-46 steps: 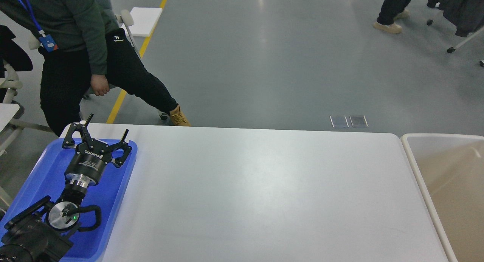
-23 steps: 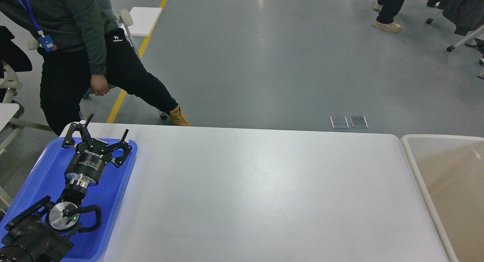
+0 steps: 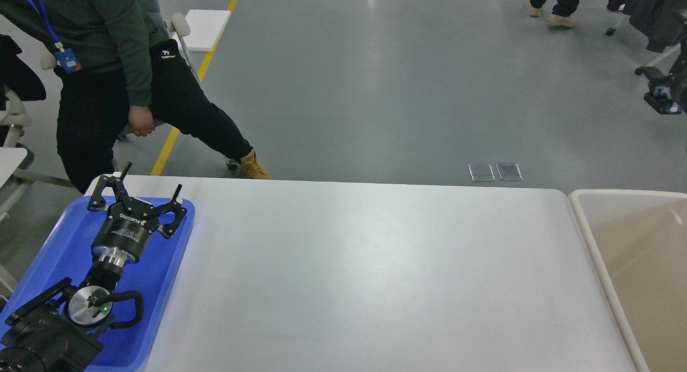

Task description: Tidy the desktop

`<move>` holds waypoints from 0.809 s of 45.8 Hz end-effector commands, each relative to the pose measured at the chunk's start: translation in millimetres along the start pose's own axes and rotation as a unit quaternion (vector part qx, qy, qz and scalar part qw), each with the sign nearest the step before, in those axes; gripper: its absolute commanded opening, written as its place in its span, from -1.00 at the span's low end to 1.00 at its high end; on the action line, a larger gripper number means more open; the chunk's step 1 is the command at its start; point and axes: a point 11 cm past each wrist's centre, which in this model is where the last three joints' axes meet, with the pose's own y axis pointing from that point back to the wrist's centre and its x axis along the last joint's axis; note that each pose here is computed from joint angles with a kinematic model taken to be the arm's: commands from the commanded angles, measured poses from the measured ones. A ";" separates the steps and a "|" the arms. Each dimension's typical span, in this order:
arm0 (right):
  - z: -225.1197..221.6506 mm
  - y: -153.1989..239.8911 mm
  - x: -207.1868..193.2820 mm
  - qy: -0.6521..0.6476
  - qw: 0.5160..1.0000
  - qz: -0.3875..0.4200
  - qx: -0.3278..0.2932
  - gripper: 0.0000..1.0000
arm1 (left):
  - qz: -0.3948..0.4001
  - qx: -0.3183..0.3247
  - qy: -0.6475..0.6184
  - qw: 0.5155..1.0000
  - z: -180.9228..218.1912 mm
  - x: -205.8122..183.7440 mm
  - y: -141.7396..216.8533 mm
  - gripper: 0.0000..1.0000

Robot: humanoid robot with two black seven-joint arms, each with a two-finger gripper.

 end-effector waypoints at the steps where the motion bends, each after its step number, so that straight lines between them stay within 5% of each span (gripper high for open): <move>1: 15.2 3.1 -10.0 -0.090 0.995 0.014 0.036 1.00 | 0.000 0.000 0.000 1.000 0.2 0.1 0.0 0.98; 9: 30.5 11.9 -12.9 -0.086 0.993 0.014 0.083 1.00 | -0.001 0.000 0.000 1.000 0.0 -0.3 -0.2 0.98; 30: 155.6 59.5 -29.7 -0.191 0.981 0.022 -0.004 1.00 | 0.000 0.000 0.000 1.000 0.2 0.1 0.0 0.98; 37: 177.2 79.1 -40.2 -0.199 0.979 0.014 0.025 1.00 | -0.001 0.000 0.000 1.000 0.0 -0.3 -0.2 0.98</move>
